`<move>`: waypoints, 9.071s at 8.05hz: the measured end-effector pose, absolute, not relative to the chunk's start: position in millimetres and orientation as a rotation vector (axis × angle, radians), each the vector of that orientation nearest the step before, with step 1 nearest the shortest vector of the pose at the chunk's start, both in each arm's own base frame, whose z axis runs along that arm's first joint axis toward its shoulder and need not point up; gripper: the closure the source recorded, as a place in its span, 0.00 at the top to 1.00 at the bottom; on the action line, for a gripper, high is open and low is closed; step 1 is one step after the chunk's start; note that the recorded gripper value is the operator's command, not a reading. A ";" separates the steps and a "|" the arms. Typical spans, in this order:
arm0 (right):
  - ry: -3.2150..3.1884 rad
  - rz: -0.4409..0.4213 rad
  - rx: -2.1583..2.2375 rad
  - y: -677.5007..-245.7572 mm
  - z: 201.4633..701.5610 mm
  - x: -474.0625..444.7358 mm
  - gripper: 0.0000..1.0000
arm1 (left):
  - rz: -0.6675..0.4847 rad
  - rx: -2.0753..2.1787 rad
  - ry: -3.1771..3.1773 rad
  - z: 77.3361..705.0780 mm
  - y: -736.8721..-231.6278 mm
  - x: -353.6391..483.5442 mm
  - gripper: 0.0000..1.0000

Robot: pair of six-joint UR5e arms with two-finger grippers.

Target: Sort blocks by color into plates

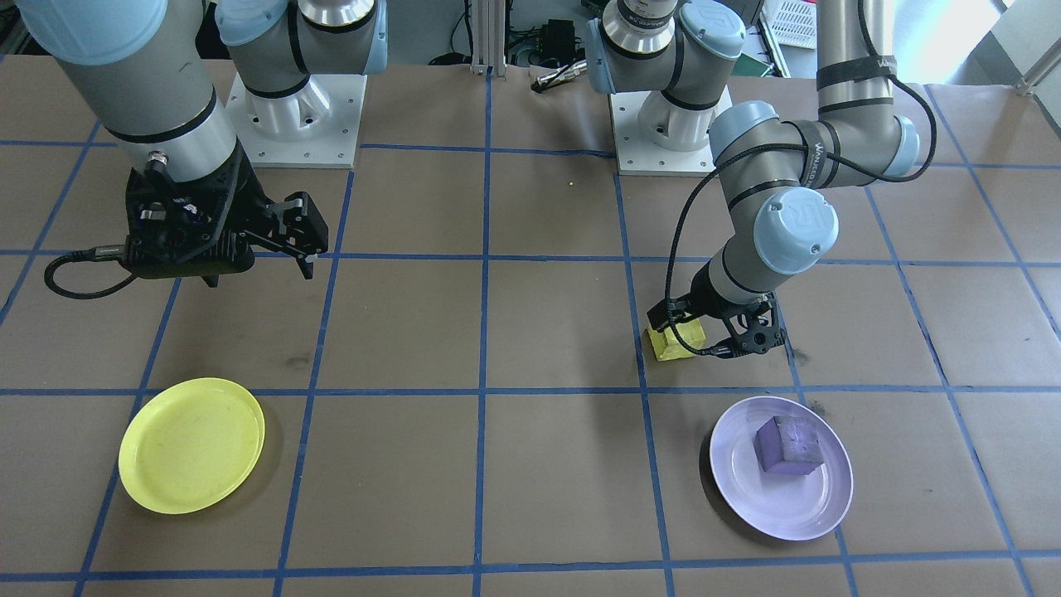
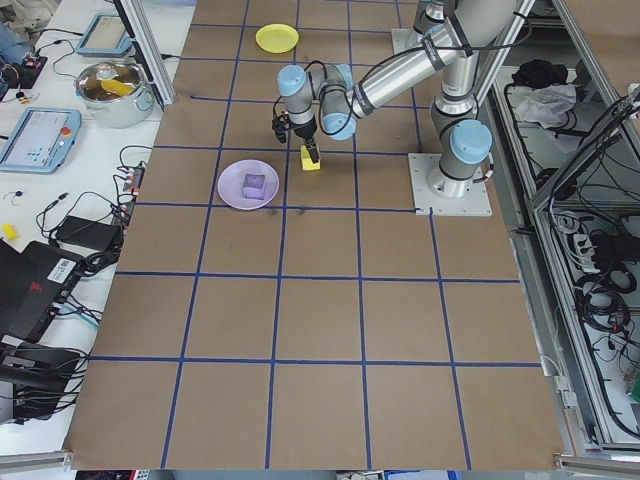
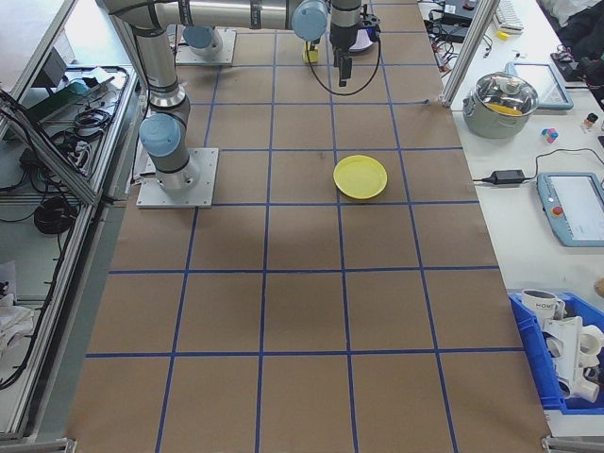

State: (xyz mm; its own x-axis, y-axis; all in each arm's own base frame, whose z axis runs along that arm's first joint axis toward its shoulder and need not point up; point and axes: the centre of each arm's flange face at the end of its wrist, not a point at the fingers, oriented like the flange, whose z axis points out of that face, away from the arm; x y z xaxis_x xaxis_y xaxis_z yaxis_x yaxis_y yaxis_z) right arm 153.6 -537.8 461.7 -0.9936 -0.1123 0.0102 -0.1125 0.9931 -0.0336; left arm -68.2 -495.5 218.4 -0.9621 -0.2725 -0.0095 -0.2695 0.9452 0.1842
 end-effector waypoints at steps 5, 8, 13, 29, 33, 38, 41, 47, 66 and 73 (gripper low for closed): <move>-3.128 0.055 0.171 -537.9 462.1 153.6 1.00 | -0.346 0.288 -3.083 195.9 -497.2 -70.7 0.00; -3.128 0.055 0.169 -537.9 462.0 153.6 1.00 | -0.357 0.256 -3.083 196.9 -495.5 -82.9 0.00; -3.128 0.058 0.172 -538.1 462.3 153.6 1.00 | -0.274 0.079 -3.019 286.7 -509.4 -239.9 0.00; -3.036 -0.009 0.198 -542.1 451.9 106.7 1.00 | -0.258 0.108 -2.970 226.9 -457.7 -437.6 1.00; -3.061 -0.013 0.185 -542.6 447.8 112.5 1.00 | -0.117 0.011 -2.940 285.8 -487.4 -381.1 1.00; -3.178 -0.102 0.134 -537.3 426.5 138.5 1.00 | -0.052 -0.005 -3.064 417.5 -518.4 -171.5 1.00; -3.170 -0.235 0.136 -531.5 380.8 219.8 1.00 | -0.028 0.052 -3.096 505.1 -520.5 -139.8 1.00; -3.117 -0.470 0.207 -523.0 241.6 276.2 1.00 | 0.198 0.048 -3.131 565.5 -514.3 -135.9 1.00; -3.139 -0.364 0.042 -517.5 235.2 276.4 0.00 | 0.257 0.024 -3.118 581.3 -489.3 -142.5 1.00; -2.920 -0.067 -0.025 -610.1 322.2 87.2 0.00 | 0.246 0.025 -3.121 576.8 -484.4 -142.0 1.00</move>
State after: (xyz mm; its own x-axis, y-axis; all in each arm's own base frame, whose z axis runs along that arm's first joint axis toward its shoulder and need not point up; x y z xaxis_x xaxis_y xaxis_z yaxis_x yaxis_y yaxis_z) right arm 87.2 -610.1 322.2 -0.9755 0.0121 0.2197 0.0221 0.9988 0.0434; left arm -142.0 -484.4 576.8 -0.9998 -0.0149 0.0123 -0.0166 0.9876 -0.1564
